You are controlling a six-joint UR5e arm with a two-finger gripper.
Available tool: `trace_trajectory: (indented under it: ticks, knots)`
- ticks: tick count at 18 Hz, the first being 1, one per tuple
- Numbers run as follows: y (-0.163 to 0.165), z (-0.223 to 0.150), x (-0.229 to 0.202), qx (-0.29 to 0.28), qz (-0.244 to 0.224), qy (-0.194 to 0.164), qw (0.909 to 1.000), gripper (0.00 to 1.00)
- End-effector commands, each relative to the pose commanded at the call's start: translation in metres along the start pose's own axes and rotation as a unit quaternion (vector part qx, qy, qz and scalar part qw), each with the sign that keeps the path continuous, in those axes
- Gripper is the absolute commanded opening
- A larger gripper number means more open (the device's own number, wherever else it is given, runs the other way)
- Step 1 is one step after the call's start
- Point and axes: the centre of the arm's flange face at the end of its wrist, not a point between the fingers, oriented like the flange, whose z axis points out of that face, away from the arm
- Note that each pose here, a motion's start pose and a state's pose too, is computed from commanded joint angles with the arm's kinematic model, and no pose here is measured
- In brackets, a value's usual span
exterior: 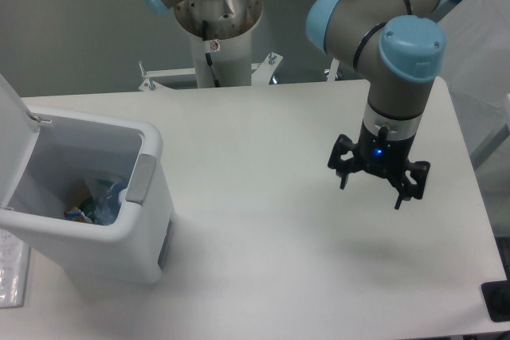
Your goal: Place the trash in the trash can
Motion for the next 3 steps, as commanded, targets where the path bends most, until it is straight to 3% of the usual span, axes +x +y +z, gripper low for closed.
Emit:
trace_trajectory:
  ticks: [3]
  knots:
    - [-0.0011, -0.0003, -0.0004, 0.0, 0.001, -0.001, 1.0, 1.0]
